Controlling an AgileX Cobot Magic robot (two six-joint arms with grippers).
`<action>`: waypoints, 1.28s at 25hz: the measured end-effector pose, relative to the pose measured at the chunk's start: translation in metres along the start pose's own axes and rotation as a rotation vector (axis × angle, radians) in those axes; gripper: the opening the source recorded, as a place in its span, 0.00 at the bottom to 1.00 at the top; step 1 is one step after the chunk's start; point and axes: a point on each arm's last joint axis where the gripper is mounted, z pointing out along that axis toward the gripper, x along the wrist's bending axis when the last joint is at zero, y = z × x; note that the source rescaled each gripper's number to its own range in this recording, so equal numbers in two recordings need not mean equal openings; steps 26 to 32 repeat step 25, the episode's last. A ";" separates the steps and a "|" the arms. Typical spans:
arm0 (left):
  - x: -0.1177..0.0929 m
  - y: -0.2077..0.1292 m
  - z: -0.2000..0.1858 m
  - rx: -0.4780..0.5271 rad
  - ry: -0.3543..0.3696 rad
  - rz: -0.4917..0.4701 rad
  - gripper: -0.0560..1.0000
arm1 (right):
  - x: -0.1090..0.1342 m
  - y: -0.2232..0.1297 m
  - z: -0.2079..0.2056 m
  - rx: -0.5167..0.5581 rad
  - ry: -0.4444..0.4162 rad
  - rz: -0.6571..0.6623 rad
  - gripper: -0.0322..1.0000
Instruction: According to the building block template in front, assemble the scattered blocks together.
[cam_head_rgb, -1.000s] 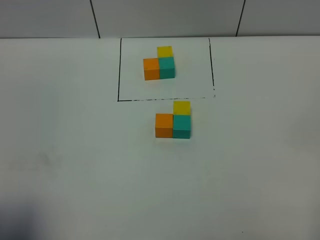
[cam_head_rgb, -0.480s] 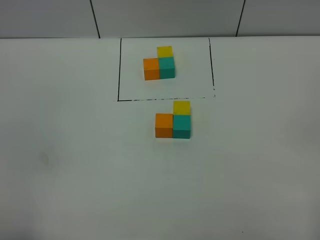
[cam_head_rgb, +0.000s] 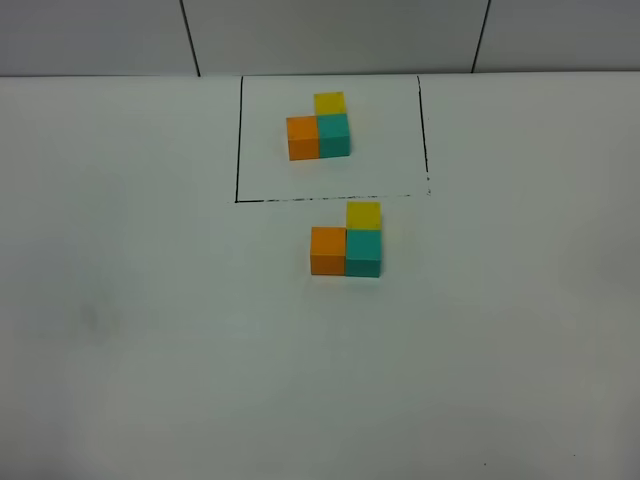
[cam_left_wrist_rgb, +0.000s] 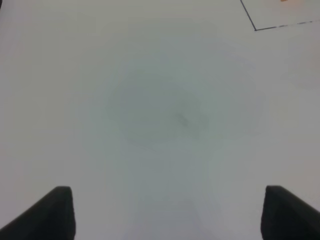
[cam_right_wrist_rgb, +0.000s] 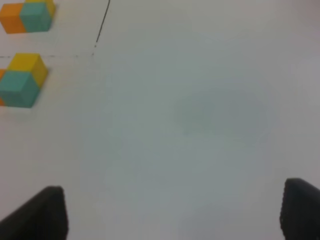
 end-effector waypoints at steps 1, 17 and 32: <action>0.000 0.000 0.000 0.000 0.000 0.000 0.74 | 0.000 0.000 0.000 0.000 0.000 0.000 0.74; 0.000 0.000 0.000 0.000 0.000 0.000 0.74 | 0.000 0.000 0.000 0.000 0.000 0.000 0.74; 0.000 0.000 0.000 -0.001 0.000 -0.001 0.74 | 0.000 0.000 0.000 0.000 0.000 0.000 0.74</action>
